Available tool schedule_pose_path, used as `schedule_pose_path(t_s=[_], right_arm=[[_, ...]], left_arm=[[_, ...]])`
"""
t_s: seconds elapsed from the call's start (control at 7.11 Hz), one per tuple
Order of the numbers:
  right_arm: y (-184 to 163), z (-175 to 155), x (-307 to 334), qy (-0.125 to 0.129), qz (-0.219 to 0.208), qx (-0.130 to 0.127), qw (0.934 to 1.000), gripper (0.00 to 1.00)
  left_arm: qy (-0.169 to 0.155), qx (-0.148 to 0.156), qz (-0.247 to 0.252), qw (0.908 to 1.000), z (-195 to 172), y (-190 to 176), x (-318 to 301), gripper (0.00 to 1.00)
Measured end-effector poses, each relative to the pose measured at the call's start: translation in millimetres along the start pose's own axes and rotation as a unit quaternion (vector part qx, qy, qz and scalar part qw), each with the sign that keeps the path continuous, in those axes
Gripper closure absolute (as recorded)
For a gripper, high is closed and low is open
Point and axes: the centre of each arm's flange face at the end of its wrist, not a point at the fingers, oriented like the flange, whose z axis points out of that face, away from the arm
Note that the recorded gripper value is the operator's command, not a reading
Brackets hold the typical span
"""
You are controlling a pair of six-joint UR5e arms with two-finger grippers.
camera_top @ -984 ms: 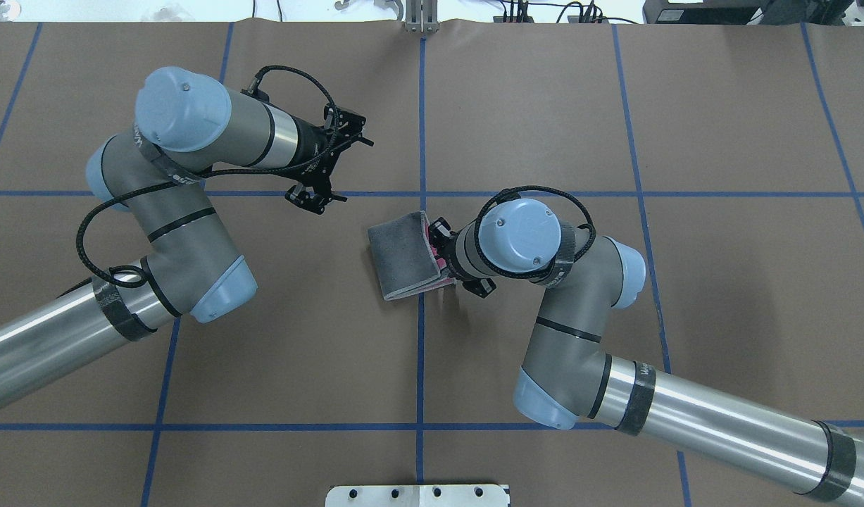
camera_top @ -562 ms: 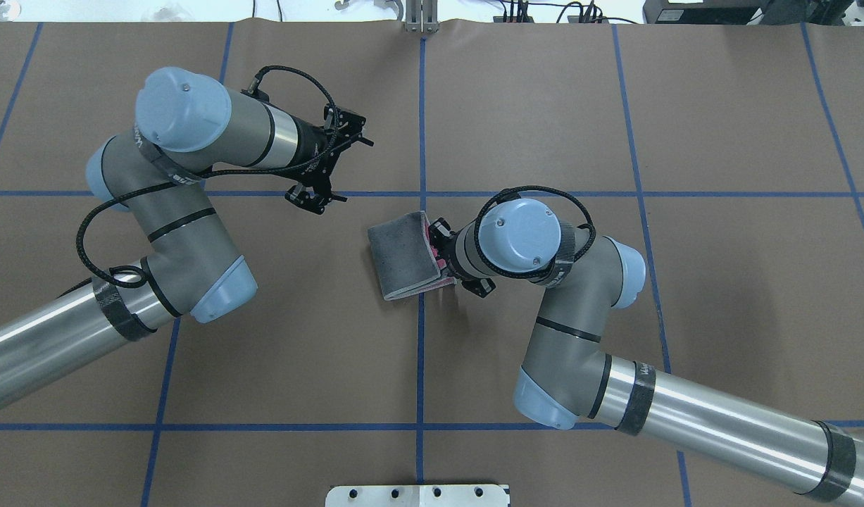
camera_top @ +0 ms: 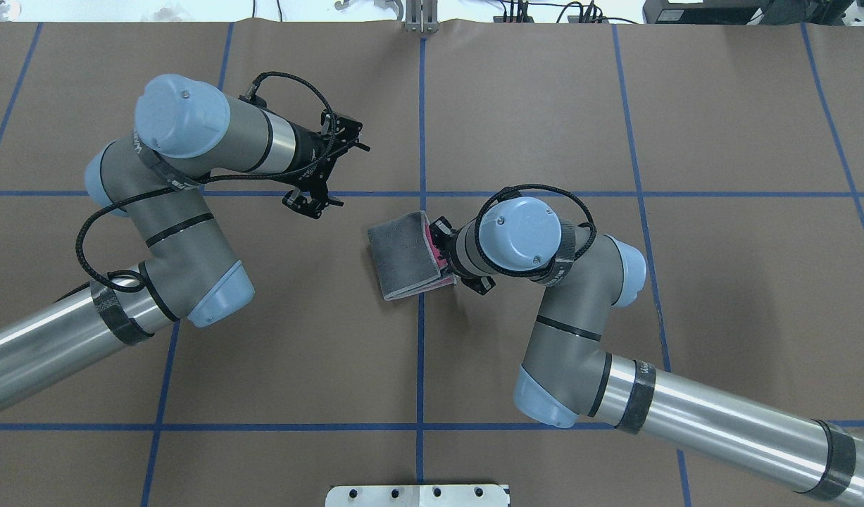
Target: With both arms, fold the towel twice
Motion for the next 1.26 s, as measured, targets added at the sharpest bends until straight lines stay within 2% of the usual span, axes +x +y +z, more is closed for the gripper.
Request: schedule_pose_path(t_s=[0.28, 0.84, 1.26], right_arm=[[0.2, -0.4, -0.4, -0.001, 0.002, 0.0, 1.0, 1.0], [1.2, -2.2, -1.0, -0.001, 0.0, -0.002, 1.0, 1.0], [3.8, -9.5, -1.9, 0.01, 0.001, 0.001, 1.0, 1.0]], left_arm=[[0.0, 0.0, 0.0, 1.0, 0.0, -0.3, -0.9, 0.0], [0.002, -0.002, 0.002, 1.0, -3.1, 1.7, 1.3, 0.0], [0.006, -0.005, 0.003, 1.0, -8.0, 4.2, 3.2, 0.0]])
